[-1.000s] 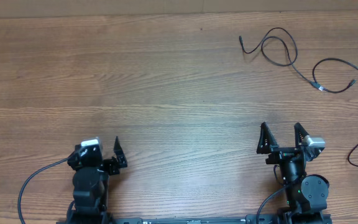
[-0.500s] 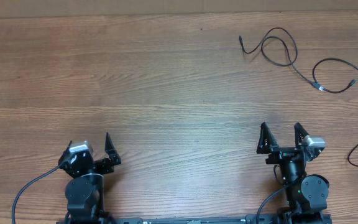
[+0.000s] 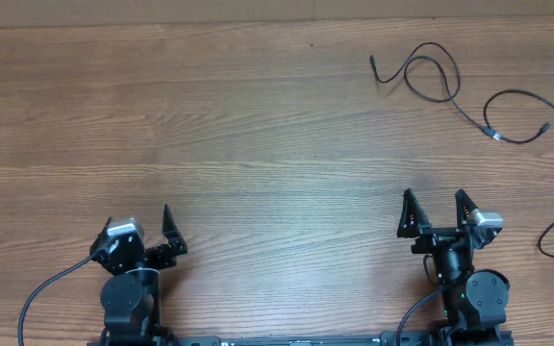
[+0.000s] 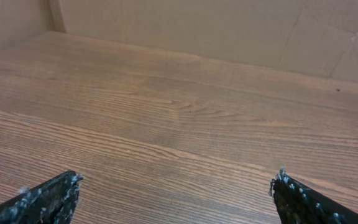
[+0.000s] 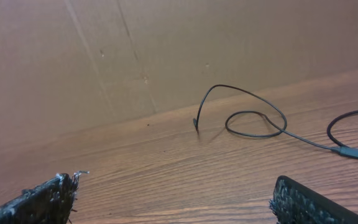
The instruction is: Untangle cables
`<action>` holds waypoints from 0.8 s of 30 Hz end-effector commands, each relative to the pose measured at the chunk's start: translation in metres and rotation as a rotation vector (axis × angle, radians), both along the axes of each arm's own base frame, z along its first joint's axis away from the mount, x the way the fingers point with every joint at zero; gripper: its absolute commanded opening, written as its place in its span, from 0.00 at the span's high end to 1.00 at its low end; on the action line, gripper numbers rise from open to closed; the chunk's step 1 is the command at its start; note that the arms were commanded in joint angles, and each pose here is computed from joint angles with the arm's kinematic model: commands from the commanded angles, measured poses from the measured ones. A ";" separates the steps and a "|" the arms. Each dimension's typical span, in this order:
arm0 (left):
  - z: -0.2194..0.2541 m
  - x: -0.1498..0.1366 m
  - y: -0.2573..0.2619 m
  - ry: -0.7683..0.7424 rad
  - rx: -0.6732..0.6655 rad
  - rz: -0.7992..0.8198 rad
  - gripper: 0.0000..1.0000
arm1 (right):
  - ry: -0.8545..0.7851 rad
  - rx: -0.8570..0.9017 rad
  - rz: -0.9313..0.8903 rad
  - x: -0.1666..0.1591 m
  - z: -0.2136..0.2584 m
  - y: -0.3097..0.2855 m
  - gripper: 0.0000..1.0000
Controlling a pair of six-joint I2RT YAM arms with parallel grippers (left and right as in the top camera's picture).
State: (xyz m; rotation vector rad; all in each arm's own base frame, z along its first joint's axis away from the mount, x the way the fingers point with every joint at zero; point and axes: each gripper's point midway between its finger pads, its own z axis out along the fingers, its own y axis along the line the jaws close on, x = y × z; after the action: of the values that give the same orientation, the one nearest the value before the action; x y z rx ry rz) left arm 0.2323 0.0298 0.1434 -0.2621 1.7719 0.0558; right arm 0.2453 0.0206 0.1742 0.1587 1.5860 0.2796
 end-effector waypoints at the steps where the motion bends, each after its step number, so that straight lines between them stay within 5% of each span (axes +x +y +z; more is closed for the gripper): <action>1: 0.002 0.000 0.001 -0.007 0.016 -0.003 0.00 | 0.003 0.003 -0.009 0.000 -0.003 -0.001 0.00; 24: 0.001 0.000 0.003 -0.008 0.016 0.006 0.00 | 0.003 0.003 -0.009 0.000 -0.003 -0.001 0.00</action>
State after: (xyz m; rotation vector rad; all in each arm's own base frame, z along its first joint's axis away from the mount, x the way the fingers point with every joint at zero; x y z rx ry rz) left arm 0.2319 0.0328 0.1436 -0.2739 1.7695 0.0647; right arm 0.2453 0.0205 0.1743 0.1590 1.5855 0.2794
